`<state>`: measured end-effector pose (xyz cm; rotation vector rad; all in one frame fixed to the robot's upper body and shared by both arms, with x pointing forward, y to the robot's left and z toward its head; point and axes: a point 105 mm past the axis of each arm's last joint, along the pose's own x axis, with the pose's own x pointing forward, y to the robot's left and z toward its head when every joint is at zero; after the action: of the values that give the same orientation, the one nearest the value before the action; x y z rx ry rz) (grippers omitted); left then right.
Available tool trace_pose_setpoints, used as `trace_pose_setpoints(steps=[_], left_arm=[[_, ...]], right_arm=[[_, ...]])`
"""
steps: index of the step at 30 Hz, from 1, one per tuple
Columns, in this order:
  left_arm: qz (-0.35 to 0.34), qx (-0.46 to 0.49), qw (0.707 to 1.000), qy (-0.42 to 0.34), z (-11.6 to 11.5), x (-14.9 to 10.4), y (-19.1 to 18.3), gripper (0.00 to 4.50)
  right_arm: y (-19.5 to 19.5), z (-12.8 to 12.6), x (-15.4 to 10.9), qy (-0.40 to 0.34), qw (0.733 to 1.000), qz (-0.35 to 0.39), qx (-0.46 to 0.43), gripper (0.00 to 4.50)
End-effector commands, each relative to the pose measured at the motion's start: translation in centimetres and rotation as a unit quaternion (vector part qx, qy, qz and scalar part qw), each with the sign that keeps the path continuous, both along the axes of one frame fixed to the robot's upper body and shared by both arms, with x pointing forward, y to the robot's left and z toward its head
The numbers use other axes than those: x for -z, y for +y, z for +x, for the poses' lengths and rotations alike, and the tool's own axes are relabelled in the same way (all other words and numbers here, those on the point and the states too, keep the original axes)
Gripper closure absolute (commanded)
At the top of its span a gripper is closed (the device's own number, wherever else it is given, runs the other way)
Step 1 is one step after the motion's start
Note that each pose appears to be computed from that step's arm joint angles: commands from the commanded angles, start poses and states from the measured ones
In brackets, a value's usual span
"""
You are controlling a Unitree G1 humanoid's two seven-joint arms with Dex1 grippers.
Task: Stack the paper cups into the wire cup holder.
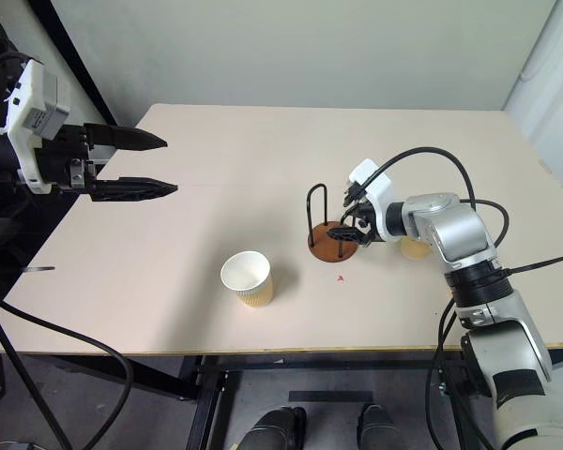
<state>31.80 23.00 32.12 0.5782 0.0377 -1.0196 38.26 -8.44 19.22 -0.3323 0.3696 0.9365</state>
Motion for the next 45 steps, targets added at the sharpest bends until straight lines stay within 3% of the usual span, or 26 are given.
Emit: trace_pose_setpoints(steps=[1, 8, 20, 27, 41, 45], left_arm=[[0.001, -0.008, 0.999, -0.031, -0.7, -1.4, 0.5, 0.39], [0.004, -0.001, 1.000, -0.013, -1.0, -0.8, 0.3, 0.39], [0.020, 0.043, 0.998, 0.036, -2.5, 1.2, -1.2, 0.39], [0.020, 0.068, 0.996, 0.048, -2.8, 1.5, -2.3, 0.39], [0.020, 0.076, 0.996, 0.049, -2.5, 1.4, -2.9, 0.39], [0.019, 0.074, 0.996, 0.050, -2.5, 1.5, -2.9, 0.39]], right_arm=[[-0.2, 0.1, -1.7, -0.024, 1.000, 0.007, 0.000, 1.99], [-0.6, -1.3, -1.8, -0.005, 1.000, 0.003, -0.028, 4.43], [-2.1, -5.8, -2.7, 0.006, 0.995, -0.035, -0.097, 4.43], [-3.0, -6.9, -1.2, 0.016, 0.993, -0.060, -0.101, 4.43], [-6.3, -5.3, 2.5, 0.030, 0.990, -0.129, -0.054, 4.43], [-7.3, -5.4, 3.1, 0.041, 0.988, -0.142, -0.049, 3.30]])
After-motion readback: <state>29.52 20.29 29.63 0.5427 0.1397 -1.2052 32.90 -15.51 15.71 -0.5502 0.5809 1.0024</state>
